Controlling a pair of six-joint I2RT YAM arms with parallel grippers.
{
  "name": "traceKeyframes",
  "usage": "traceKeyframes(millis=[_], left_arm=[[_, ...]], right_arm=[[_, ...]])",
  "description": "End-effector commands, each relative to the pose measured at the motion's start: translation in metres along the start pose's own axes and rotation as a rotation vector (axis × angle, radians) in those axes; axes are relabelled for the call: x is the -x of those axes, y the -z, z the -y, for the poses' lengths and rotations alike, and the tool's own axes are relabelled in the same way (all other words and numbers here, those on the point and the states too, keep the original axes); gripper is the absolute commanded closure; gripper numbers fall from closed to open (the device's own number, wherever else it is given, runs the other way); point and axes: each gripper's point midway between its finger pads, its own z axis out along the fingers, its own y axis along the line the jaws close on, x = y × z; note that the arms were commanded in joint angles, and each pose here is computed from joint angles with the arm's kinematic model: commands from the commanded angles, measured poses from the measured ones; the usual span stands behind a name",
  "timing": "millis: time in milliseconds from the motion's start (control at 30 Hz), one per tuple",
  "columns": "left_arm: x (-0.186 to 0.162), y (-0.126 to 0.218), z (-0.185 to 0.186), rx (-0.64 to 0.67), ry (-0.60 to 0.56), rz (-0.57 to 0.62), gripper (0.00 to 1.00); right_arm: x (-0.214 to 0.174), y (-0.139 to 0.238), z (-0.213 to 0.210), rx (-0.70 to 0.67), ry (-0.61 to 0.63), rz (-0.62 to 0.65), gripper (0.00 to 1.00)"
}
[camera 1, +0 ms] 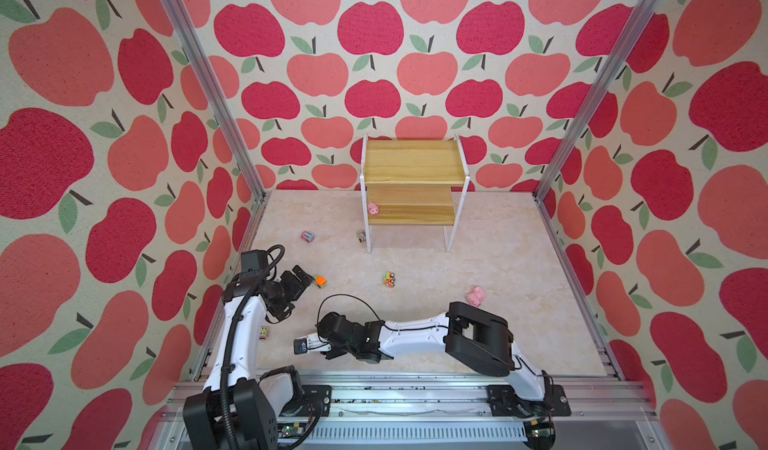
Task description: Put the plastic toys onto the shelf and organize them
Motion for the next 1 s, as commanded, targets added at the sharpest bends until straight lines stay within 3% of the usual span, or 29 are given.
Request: traceKeyframes(millis=[0, 133, 267, 467, 567, 733, 967], left_arm=[[0.001, 0.001, 0.001, -0.027, 0.008, -0.001, 0.01], [0.004, 0.003, -0.001, -0.036, 0.028, 0.014, 0.01], [0.007, 0.004, 0.0, -0.042, 0.032, 0.025, 0.01], [0.015, 0.014, 0.008, -0.06, 0.02, 0.065, 0.01], [0.02, 0.021, 0.016, -0.089, 0.004, 0.102, 0.01], [0.027, 0.031, 0.029, -0.131, -0.034, 0.154, 0.01], [0.027, 0.028, 0.048, -0.125, -0.128, 0.184, 0.01]], right_arm=[[-0.009, -0.008, -0.007, -0.007, 0.058, -0.064, 0.61], [-0.017, -0.014, -0.006, -0.045, 0.089, -0.096, 0.68], [-0.015, -0.014, 0.002, -0.09, 0.088, -0.089, 0.85], [-0.004, 0.011, 0.026, -0.115, -0.05, -0.013, 1.0], [-0.009, 0.029, 0.039, -0.102, -0.187, 0.027, 1.0], [-0.03, 0.063, 0.063, -0.097, -0.525, 0.114, 1.0], [-0.095, 0.097, 0.078, -0.146, -1.034, 0.147, 1.0]])
